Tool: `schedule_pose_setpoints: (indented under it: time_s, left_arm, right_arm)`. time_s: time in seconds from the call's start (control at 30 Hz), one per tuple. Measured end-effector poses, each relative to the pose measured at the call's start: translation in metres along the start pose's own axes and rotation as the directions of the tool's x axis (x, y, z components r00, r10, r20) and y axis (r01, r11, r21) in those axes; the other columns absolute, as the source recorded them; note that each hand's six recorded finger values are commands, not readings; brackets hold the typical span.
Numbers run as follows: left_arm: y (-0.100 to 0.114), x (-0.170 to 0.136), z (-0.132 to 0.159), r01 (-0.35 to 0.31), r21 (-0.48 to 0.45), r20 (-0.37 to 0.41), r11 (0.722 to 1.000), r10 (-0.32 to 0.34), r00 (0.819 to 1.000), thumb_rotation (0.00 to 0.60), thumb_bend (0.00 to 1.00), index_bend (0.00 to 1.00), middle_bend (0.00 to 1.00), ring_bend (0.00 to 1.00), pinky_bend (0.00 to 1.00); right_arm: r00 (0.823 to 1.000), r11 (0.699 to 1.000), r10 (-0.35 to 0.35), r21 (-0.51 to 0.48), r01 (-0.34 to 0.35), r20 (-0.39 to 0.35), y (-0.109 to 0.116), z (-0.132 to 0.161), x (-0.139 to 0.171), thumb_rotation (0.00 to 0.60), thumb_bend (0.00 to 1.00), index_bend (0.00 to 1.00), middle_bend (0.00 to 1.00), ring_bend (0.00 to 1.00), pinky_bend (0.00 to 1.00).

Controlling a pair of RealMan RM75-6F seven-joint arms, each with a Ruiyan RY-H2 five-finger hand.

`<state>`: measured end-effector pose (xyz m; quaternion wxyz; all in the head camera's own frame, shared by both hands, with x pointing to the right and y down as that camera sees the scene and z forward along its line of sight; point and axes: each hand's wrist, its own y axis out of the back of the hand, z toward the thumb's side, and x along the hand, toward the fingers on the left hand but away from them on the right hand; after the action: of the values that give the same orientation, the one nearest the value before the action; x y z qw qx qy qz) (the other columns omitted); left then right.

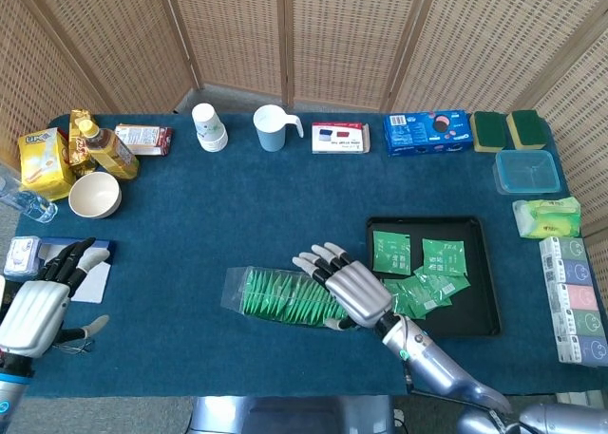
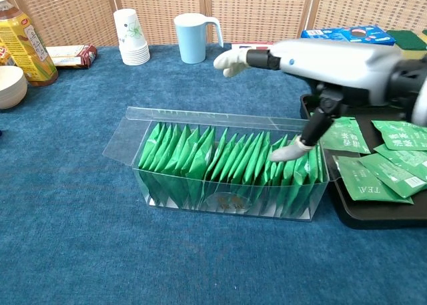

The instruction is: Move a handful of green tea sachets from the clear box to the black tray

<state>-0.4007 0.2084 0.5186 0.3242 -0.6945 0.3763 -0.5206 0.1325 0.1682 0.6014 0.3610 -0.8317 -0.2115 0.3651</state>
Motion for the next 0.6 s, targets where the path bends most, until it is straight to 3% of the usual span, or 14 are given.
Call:
schedule_pose_setpoints:
  time_s: [0.33,0.6]
  left_arm:
    - [-0.005,0.002,-0.003,0.007,-0.008,0.002,1.000,-0.007,1.000,0.600,0.15,0.13,0.04,0.00,0.14]
    - [-0.006,0.002,-0.007,0.008,-0.014,0.000,1.000,-0.008,1.000,0.600,0.15,0.13,0.04,0.00,0.14]
  right_arm:
    - [0.997,0.988,-0.011,0.153,0.000,0.071,0.007,-0.010,-0.023,0.600,0.57,0.12,0.12,0.00,0.07]
    - [0.993,0.987,0.017,0.157,-0.035,0.114,0.019,-0.012,-0.023,0.600,0.67,0.12,0.12,0.00,0.07]
